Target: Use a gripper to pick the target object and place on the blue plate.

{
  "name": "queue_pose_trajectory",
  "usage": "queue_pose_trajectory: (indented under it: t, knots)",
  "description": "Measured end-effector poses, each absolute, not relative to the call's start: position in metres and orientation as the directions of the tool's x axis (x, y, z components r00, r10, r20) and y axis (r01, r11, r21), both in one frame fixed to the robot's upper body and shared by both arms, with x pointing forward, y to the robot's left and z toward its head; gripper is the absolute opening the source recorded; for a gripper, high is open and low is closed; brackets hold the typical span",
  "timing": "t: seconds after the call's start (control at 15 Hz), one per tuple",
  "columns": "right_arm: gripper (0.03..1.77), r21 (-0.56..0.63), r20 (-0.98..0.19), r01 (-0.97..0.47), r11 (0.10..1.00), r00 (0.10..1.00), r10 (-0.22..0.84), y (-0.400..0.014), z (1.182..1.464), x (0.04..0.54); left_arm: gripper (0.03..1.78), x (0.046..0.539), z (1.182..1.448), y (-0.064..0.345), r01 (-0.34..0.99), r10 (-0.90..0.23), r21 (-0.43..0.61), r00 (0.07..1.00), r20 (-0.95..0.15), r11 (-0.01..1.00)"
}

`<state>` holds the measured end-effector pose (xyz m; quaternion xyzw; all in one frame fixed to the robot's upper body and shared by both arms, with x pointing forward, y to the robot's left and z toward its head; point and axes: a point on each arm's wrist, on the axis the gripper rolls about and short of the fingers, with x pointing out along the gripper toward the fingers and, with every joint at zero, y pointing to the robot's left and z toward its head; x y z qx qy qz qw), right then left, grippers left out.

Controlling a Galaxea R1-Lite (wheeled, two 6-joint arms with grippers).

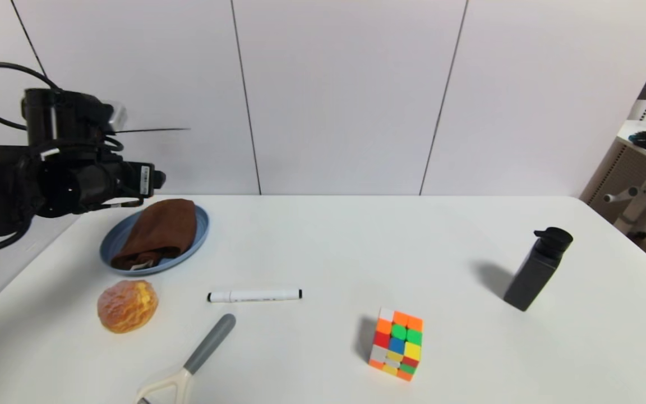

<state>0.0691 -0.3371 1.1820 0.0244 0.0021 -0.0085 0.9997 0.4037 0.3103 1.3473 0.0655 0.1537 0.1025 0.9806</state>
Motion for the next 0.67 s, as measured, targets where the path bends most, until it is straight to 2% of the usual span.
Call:
queue_pose_trajectory:
  t: [0.27, 0.4, 0.53, 0.67]
  knots:
    - [1.70, 0.049, -0.004, 0.018, 0.999, 1.000, -0.017, -0.337, 1.182, 0.069, 1.61, 0.334, 1.405, 0.316, -0.168, 0.191, 0.194, 0.976, -0.106, 0.966]
    - [1.70, 0.049, -0.005, 0.018, 0.999, 1.000, -0.018, -0.337, 1.182, 0.069, 1.63, 0.285, 1.416, 0.320, -0.113, 0.126, 0.195, 0.990, -0.057, 0.974]
    - [1.70, 0.048, -0.005, 0.017, 0.999, 1.000, -0.017, -0.337, 1.182, 0.069, 1.65, 0.233, 1.407, 0.323, -0.028, 0.042, 0.199, 0.997, -0.068, 0.980]
    - [1.70, 0.048, -0.005, 0.017, 0.999, 1.000, -0.017, -0.337, 1.182, 0.069, 1.66, 0.183, 1.377, 0.327, 0.040, -0.019, 0.200, 0.995, -0.102, 0.979]
